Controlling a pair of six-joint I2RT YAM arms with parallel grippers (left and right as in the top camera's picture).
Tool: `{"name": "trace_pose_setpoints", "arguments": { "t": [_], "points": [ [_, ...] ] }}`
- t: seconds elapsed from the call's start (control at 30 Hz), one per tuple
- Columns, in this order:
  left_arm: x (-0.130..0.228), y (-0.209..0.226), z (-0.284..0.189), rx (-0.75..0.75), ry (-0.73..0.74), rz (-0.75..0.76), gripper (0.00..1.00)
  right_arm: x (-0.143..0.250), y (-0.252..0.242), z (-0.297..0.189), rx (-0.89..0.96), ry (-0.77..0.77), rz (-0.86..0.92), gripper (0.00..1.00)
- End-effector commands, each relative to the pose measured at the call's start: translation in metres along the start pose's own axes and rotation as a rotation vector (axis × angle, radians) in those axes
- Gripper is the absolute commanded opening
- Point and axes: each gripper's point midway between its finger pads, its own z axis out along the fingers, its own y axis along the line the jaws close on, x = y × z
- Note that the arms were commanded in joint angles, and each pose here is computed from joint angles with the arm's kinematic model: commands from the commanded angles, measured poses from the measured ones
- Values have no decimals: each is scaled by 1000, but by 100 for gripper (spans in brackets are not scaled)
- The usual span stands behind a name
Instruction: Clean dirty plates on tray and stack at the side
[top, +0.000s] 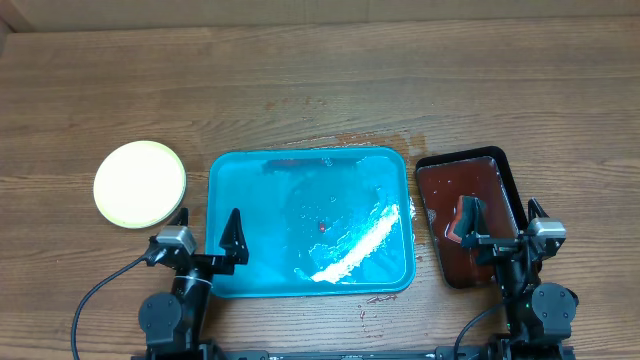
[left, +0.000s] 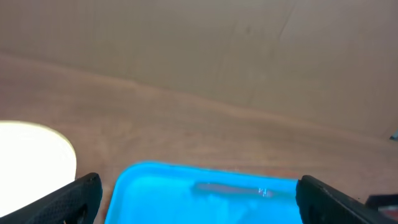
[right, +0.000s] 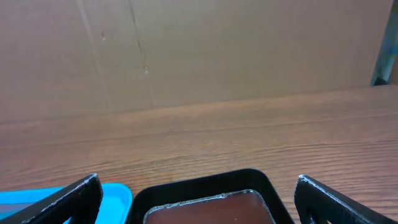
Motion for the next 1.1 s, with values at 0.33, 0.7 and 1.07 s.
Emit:
{"name": "trace_pose_setpoints", "arguments": {
  "t": [0.33, 0.7, 1.07],
  "points": [
    [0, 0, 0, -4, -4, 286, 99, 1, -2, 0, 9, -8, -6, 100],
    [0, 6, 0, -33, -1, 365, 100, 1, -2, 0, 9, -8, -6, 100],
    [-1, 5, 0, -30, -5, 366, 99, 1, -2, 0, 9, -8, -6, 100]
  ]
}}
